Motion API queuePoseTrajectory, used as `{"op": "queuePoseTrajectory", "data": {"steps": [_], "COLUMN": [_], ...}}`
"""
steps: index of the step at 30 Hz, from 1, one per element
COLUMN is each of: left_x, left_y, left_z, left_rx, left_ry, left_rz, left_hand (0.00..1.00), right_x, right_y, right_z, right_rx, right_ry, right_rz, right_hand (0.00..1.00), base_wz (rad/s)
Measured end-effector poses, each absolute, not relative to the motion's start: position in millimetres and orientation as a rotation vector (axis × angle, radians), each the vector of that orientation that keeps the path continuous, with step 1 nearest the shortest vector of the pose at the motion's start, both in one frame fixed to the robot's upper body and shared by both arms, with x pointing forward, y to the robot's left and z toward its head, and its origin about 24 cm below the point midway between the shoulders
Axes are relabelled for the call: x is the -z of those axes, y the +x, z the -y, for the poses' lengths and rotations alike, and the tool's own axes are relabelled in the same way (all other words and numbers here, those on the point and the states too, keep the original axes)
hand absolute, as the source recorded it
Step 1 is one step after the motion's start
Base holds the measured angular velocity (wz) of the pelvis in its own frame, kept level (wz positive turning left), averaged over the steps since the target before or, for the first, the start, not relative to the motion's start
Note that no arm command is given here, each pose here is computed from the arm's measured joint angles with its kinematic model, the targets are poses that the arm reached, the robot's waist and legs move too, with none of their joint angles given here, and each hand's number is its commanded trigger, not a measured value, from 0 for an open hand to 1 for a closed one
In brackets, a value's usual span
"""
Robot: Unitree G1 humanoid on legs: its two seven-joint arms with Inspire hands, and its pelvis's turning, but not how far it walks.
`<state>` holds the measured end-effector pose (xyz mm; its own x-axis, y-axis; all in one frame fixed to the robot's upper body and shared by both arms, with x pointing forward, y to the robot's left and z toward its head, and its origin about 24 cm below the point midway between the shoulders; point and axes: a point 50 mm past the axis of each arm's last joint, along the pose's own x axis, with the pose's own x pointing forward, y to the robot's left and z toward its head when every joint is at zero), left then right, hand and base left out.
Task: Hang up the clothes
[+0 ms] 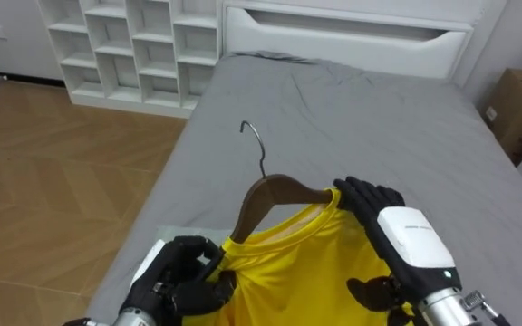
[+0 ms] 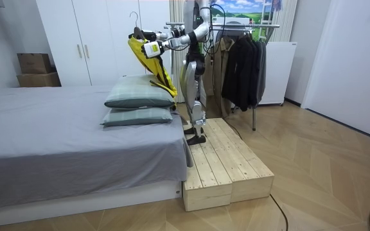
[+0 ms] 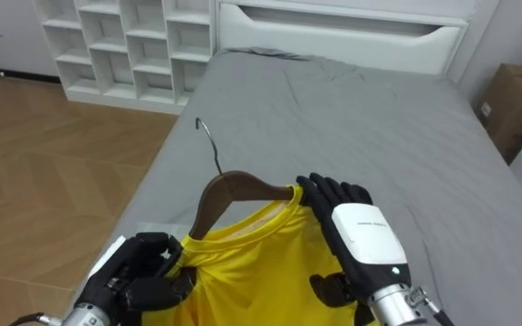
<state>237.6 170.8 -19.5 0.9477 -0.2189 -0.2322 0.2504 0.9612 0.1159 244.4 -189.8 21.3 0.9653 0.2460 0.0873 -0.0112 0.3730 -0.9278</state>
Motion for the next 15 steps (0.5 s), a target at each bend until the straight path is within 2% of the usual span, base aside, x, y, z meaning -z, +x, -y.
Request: {"op": "queuePoseTrajectory", "data": {"steps": [11, 15], "left_x": [21.9, 24.3], "left_y": [235.5, 234.8], "left_z": [-165.1, -165.3], "left_rx": [0.276, 0.277], "left_ry": [0.131, 0.131], "left_rz": [-0.231, -0.255], "left_hand": [1.00, 1.00], "right_x": [-18.2, -33.3], "right_y": [244.9, 257.0], "right_z": [198.4, 196.8], "right_rx": [-0.068, -0.012], "right_ry": [-1.182, -1.183], "right_rz": [0.224, 0.293], "right_hand": [0.00, 0.00], "base_wz": [0.02, -0.02]}}
